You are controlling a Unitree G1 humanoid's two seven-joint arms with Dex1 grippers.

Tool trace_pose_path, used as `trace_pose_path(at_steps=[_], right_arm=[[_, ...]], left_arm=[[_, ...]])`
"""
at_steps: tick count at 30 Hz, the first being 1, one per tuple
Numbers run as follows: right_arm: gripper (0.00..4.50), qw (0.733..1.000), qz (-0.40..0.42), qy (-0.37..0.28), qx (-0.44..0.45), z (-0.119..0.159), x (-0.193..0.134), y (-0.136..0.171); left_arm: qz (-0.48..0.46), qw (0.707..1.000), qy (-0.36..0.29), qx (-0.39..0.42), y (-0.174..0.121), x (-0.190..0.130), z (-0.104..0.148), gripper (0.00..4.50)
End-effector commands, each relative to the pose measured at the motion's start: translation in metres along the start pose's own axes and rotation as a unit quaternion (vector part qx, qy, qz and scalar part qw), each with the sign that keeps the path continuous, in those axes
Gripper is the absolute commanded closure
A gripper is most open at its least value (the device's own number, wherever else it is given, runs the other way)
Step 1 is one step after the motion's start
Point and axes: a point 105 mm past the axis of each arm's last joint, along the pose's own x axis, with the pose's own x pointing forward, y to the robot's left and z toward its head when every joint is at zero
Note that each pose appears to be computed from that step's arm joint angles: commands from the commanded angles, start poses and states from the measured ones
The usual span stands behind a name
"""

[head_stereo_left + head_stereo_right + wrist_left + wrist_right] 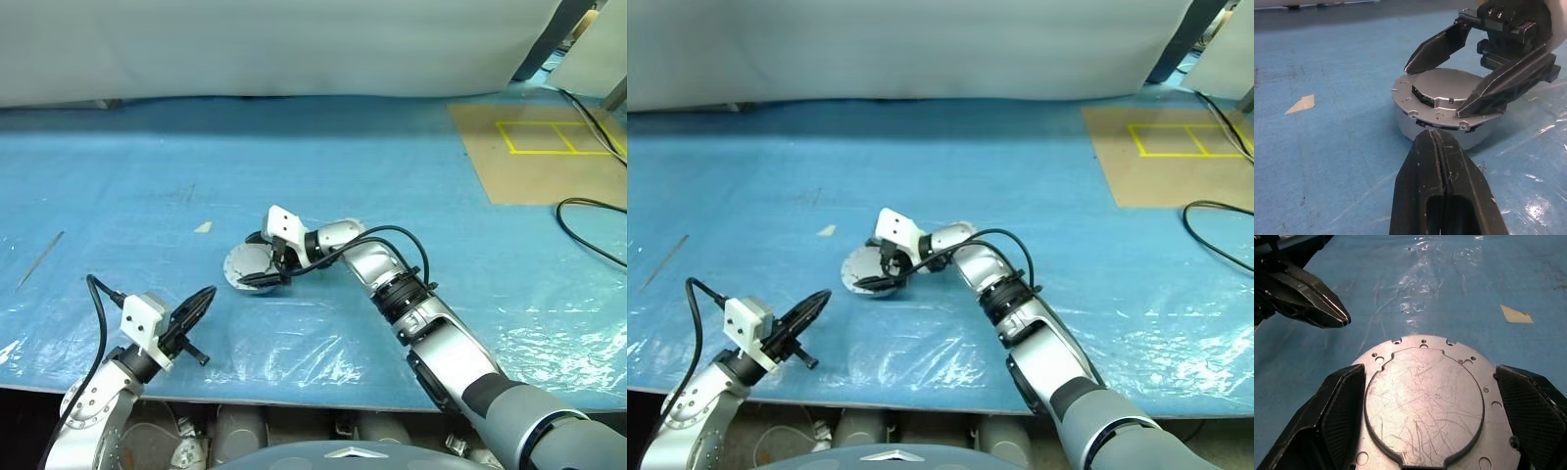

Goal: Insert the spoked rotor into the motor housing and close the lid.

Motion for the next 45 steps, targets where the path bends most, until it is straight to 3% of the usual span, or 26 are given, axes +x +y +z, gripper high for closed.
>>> trace_pose_path(at_steps=[1,7,13,14,22,29,36,45], right_arm=[[0.03,1.000,0.020,-0.018,-0.014,0.016,0.000,0.002],[0.03,0.999,0.014,0.012,-0.046,0.007,0.000,0.001],[1.47,0.999,0.012,0.007,-0.040,0.005,0.000,0.001],[1.52,0.999,0.009,0.007,-0.042,0.005,-0.001,0.000],[1.52,0.999,0.001,-0.005,-0.034,0.012,-0.006,-0.007],[1.52,0.998,-0.004,0.031,-0.056,0.004,-0.013,-0.015],[1.52,0.999,-0.015,0.022,-0.043,0.002,-0.008,-0.015],[1.52,0.992,-0.001,0.106,-0.068,-0.039,-0.011,-0.007]], left_arm=[[0.000,1.000,-0.020,0.017,-0.002,0.002,0.011,4.50],[0.002,1.000,-0.018,0.016,0.000,0.005,0.008,4.50],[0.002,1.000,-0.019,0.013,0.003,0.007,0.006,4.50],[0.002,1.000,-0.018,0.013,0.003,0.006,0.006,4.50],[0.002,1.000,-0.018,0.011,0.003,0.007,0.002,4.50],[-0.007,1.000,-0.020,0.012,0.000,0.013,0.001,4.50],[-0.009,1.000,-0.019,0.011,0.002,0.015,0.001,4.50],[-0.013,1.000,-0.019,0.013,0.002,0.016,0.001,4.50]])
